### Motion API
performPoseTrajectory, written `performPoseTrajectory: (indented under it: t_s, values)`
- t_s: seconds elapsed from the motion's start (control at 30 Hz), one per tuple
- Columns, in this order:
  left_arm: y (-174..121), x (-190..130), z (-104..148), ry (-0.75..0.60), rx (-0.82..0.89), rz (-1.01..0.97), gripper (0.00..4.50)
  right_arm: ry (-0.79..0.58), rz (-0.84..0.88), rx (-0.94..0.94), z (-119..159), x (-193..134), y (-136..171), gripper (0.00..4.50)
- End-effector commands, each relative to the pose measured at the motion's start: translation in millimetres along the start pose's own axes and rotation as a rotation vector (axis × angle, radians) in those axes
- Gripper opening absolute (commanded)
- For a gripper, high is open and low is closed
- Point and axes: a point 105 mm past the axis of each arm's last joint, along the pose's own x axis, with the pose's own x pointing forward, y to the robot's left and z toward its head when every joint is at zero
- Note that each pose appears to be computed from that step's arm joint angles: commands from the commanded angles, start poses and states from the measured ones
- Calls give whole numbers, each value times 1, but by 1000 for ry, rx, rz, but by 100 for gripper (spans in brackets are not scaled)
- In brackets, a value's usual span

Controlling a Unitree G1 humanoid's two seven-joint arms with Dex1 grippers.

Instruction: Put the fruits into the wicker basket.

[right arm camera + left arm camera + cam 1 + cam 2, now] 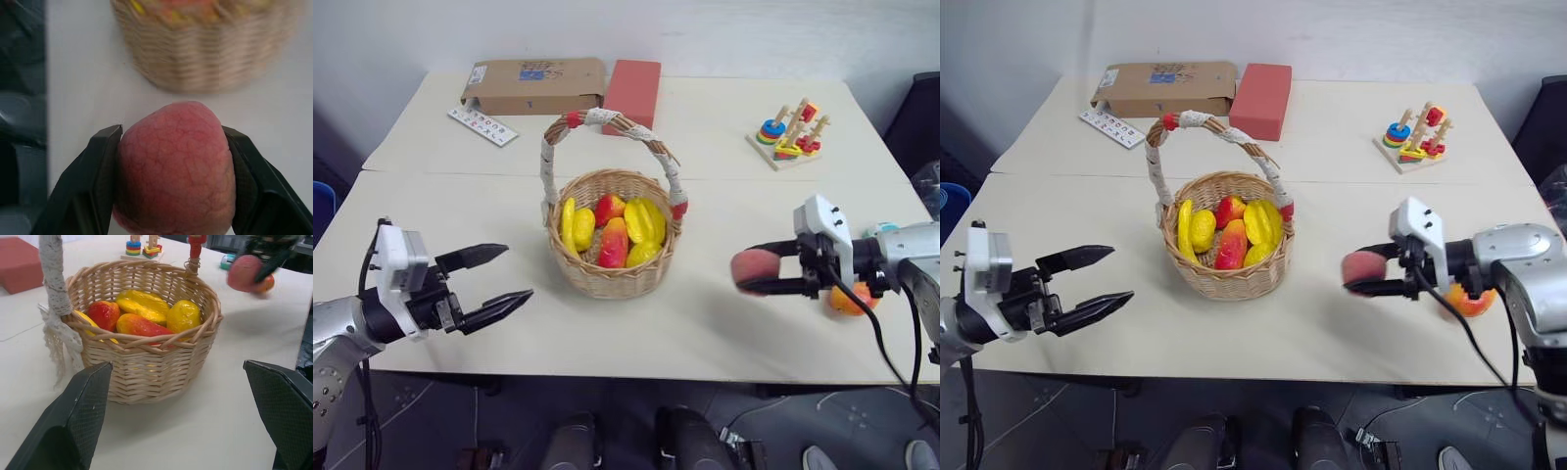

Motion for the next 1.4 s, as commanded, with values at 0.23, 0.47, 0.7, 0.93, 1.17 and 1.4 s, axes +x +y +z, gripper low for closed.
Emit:
performPoseTrajectory:
  t_s: [0.23, 0.47, 0.7, 0.93, 1.17, 1.4]
  values:
    - [-1, 0, -5, 11, -8, -16, 450, -199, -206, -241, 63, 77, -22, 241]
    - [-4, 4, -3, -7, -19, -16, 450, -228, -315, -239, 64, 110, -33, 343]
    - [-6, 9, -2, -23, -19, -21, 450, -403, -290, -225, 74, 93, -28, 447]
    - [-6, 24, 5, -44, 33, -84, 450, -412, -136, -111, 31, 22, 18, 447]
    - [-29, 62, 12, -17, 123, -318, 450, -301, -699, 9, -29, -74, 18, 447]
    - [-41, 93, 21, -50, 176, -448, 450, -68, -1196, 103, -109, -159, 78, 447]
